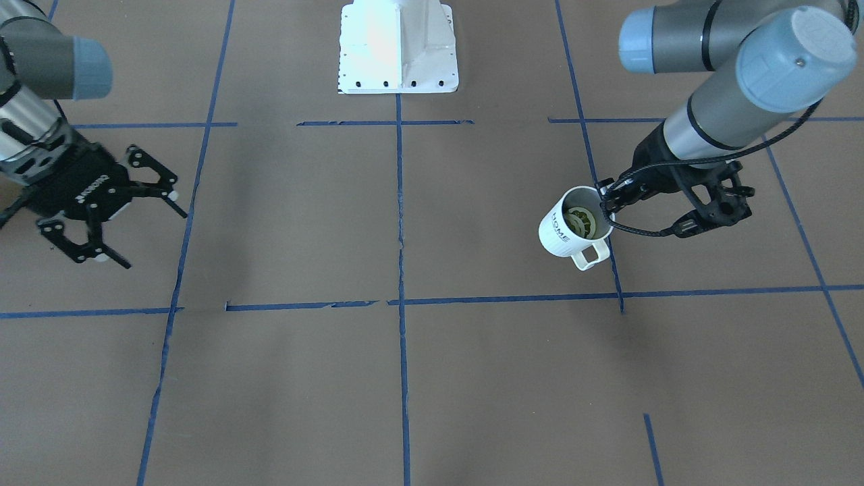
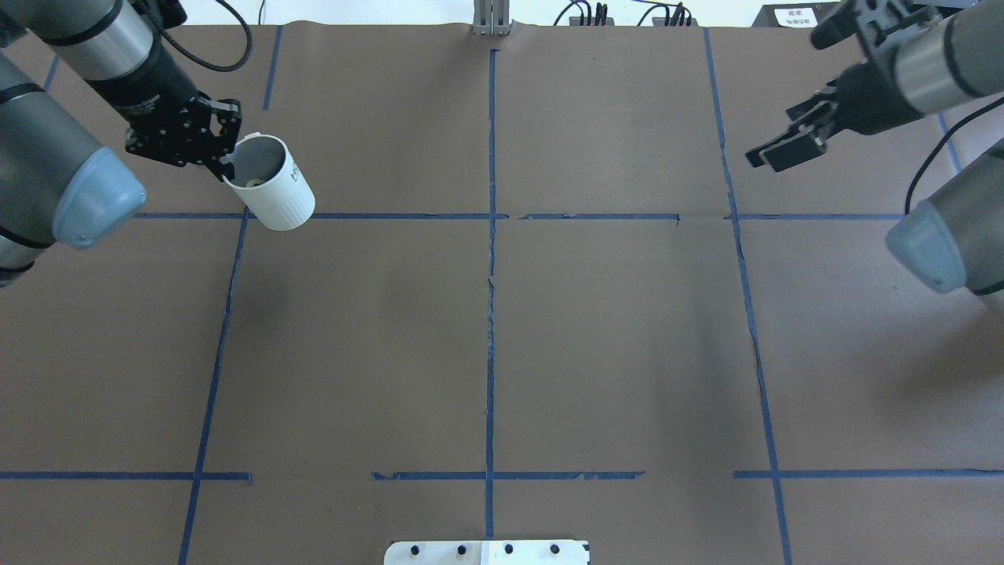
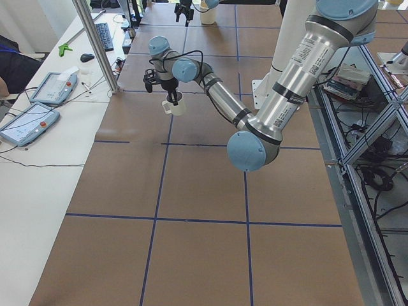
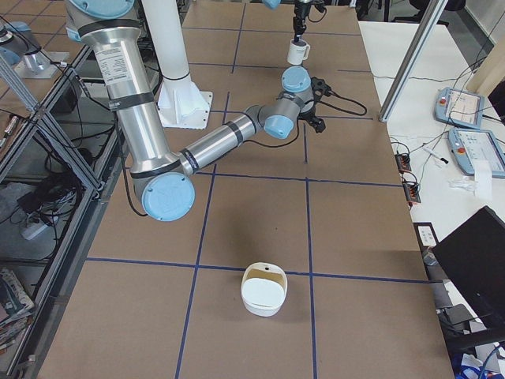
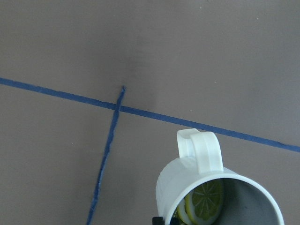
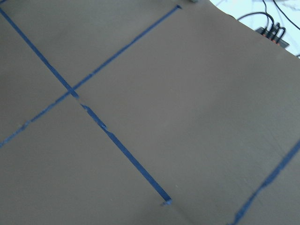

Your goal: Left arm hands cup to right arm to dump lemon

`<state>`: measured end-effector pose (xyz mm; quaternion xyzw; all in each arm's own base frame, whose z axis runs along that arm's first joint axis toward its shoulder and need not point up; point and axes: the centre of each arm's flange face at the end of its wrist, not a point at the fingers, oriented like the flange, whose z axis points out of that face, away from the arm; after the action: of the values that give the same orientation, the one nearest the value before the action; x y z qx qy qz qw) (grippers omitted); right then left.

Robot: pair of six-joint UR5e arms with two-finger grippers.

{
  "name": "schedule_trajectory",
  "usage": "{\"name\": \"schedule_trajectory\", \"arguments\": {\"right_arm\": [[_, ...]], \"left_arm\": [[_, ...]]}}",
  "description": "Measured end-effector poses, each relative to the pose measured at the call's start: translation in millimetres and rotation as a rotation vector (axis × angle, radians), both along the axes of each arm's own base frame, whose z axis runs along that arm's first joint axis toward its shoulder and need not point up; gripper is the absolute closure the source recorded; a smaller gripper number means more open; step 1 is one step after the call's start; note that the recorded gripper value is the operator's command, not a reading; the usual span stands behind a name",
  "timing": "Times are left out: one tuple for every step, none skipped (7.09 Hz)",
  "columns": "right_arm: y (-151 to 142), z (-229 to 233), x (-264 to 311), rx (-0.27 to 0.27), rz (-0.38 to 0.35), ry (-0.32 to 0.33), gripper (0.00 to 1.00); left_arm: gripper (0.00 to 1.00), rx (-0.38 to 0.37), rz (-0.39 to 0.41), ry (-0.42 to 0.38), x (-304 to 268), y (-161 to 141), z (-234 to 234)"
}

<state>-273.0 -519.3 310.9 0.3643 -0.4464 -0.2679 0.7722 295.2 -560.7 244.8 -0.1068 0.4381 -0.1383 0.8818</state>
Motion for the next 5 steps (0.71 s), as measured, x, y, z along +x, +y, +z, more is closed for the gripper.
{"name": "schedule_trajectory", "arguments": {"right_arm": [[20.1, -12.4, -38.9, 0.054, 0.031, -0.05, 0.01], [43.1, -23.6, -75.9, 0.101, 0.077, -0.103, 0.01], [67.6, -38.2, -113.1, 0.134, 0.136, -0.156, 0.0], [93.0, -61.6, -149.7, 0.161, 0.195, -0.209, 0.0], [111.5, -83.5, -177.1, 0.174, 0.235, -0.249, 0.0]], "left_arm": [[1.0, -0.049, -0.032, 0.012, 14.8, 4.0, -20.0], [1.0, -0.093, -0.06, 0.026, 30.3, 8.1, -38.0], [1.0, -0.131, -0.09, 0.048, 46.5, 8.3, -51.0], [1.0, -0.166, -0.12, 0.075, 63.0, 4.9, -62.0], [1.0, -0.195, -0.142, 0.096, 76.5, 2.3, -72.7]]}}
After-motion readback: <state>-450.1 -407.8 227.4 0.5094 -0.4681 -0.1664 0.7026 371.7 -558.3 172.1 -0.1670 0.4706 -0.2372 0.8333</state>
